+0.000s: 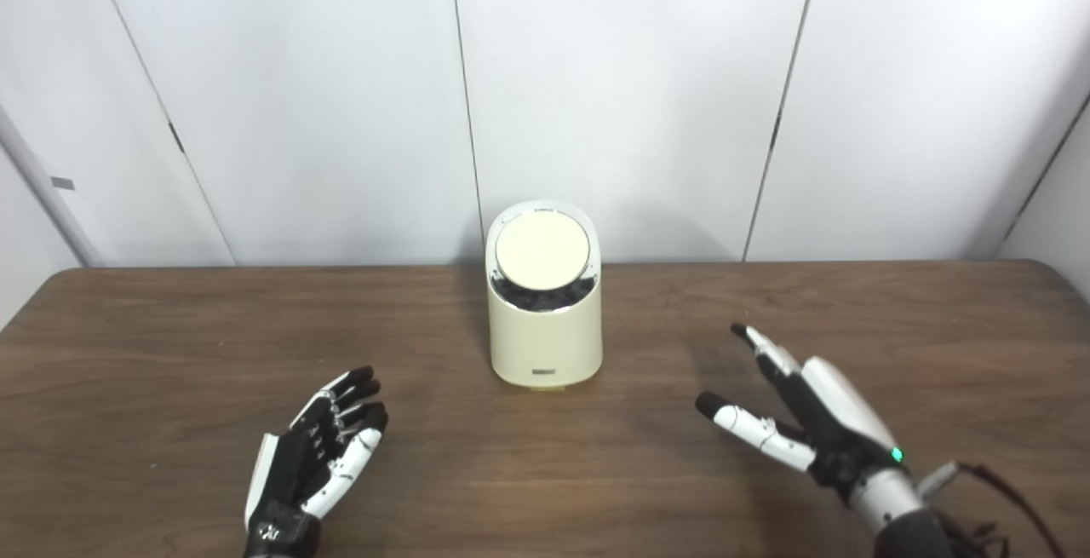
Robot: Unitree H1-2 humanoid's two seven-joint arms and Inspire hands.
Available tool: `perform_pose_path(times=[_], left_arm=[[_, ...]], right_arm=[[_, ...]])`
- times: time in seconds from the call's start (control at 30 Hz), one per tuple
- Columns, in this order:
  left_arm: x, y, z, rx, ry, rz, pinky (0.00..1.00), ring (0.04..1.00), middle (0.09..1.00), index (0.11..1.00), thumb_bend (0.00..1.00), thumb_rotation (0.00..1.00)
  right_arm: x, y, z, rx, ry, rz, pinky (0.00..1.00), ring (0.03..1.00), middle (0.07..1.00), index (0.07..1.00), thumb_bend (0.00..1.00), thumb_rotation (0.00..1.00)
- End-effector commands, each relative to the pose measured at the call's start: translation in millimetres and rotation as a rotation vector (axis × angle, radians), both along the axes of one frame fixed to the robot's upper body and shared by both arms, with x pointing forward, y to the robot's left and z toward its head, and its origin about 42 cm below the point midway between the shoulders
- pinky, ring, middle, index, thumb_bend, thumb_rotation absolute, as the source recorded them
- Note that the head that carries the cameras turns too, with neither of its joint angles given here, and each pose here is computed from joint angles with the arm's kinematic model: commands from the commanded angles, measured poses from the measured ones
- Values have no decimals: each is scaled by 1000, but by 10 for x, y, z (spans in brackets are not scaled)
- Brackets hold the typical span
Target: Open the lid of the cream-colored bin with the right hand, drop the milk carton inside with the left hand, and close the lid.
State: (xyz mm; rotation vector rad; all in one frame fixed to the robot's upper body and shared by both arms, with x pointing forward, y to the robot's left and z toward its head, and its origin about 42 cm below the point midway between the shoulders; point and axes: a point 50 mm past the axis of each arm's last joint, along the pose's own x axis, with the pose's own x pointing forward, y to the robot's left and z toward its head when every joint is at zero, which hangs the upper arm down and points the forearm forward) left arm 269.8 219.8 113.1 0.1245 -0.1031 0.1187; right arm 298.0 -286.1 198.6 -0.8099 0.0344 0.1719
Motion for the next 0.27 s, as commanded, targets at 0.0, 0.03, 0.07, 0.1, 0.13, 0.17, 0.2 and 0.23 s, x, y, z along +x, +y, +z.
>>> perform_pose_path(times=[0.0,0.03,0.07,0.1,0.13,0.17,0.2,0.23], left_arm=[[2,44,2,16,16,-10,674,756,805,844,500,479],[-9,49,12,19,20,-14,682,760,807,847,497,492],[-24,54,29,23,21,-19,692,765,810,851,494,511],[-45,61,52,27,23,-26,699,769,811,854,492,530],[-73,71,81,34,26,-32,708,777,816,860,485,548],[-93,78,100,38,28,-36,716,785,821,868,475,559],[-125,98,127,49,29,-37,718,788,823,871,472,562],[-173,143,146,57,25,-36,720,792,828,876,465,562]], right_arm=[[-18,56,173,66,-91,-6,870,947,978,979,615,999],[-37,74,154,95,-95,-11,875,945,973,973,620,1000],[-48,88,130,126,-101,-16,880,941,966,966,618,1000],[-59,98,95,178,-107,-17,882,939,959,959,610,1000],[-69,108,49,246,-109,-19,877,938,957,956,594,1000],[-76,112,18,292,-110,-21,876,942,962,959,571,1000],[-81,115,-28,344,-114,-29,876,943,964,959,563,1000],[-84,119,-72,394,-116,-39,877,944,966,952,556,1000]])
